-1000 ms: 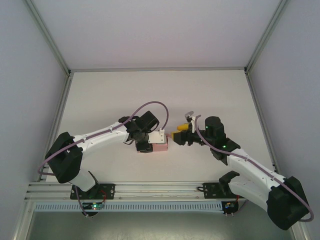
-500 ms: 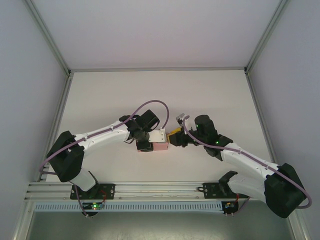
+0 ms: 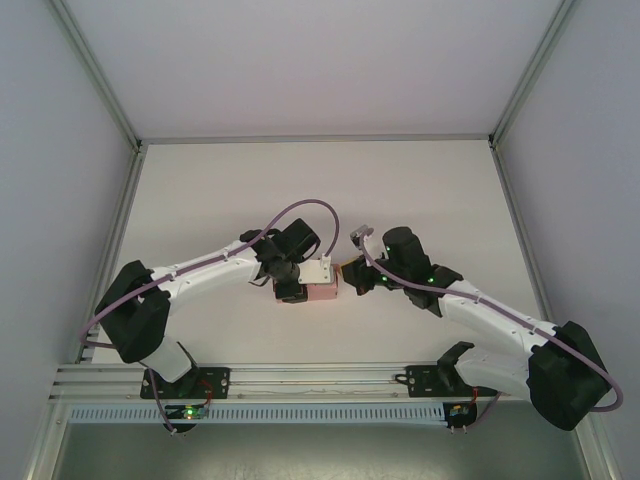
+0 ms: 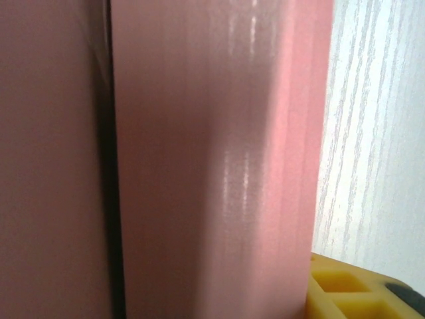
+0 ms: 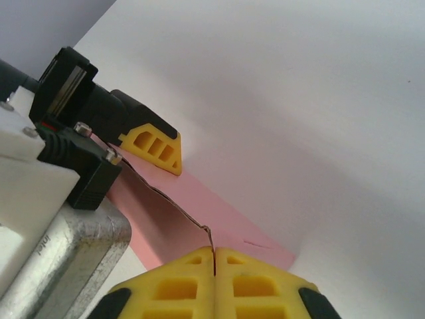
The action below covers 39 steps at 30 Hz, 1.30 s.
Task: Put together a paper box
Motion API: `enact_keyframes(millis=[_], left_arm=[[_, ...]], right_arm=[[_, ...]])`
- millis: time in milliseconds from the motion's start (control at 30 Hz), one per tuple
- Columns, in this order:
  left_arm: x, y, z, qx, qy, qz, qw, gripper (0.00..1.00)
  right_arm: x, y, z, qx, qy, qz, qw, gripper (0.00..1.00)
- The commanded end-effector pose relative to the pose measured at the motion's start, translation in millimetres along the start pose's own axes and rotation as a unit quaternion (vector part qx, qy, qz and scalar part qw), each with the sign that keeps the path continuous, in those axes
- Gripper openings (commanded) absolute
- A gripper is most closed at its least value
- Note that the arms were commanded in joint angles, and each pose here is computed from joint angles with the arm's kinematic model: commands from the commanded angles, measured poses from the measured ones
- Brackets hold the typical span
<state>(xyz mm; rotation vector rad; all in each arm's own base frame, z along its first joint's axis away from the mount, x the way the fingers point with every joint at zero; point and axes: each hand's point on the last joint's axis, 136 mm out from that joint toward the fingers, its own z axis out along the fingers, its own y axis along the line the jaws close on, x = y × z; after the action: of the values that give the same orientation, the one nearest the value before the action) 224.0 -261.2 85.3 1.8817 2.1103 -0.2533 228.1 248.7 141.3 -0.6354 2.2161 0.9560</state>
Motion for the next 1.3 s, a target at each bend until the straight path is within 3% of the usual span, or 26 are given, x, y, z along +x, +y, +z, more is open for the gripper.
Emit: enact_keyframes(millis=[0, 367, 600, 867, 1033, 1267], left_arm=[[2, 5, 6, 0.006, 0.008, -0.004, 1.0, 0.49], [0, 6, 11, 0.01, 0.009, -0.01, 1.0, 0.5], [-1, 6, 11, 0.01, 0.008, -0.01, 1.0, 0.5], [-2, 7, 12, 0.013, 0.009, -0.01, 1.0, 0.5], [-2, 6, 12, 0.016, 0.008, -0.009, 1.0, 0.5], [-5, 7, 12, 0.015, 0.005, -0.011, 1.0, 0.5]], right_arm=[[-17, 12, -3, -0.01, -0.009, 0.041, 0.999, 0.02], [-38, 35, 1, -0.084, -0.019, 0.228, 0.97, 0.0], [-49, 39, -3, -0.096, -0.035, 0.264, 0.959, 0.0], [-41, 30, -4, -0.084, -0.032, 0.251, 0.964, 0.0], [-21, 29, 0, -0.082, -0.015, 0.134, 0.988, 0.0], [5, 20, 8, -0.07, -0.016, 0.074, 0.995, 0.0]])
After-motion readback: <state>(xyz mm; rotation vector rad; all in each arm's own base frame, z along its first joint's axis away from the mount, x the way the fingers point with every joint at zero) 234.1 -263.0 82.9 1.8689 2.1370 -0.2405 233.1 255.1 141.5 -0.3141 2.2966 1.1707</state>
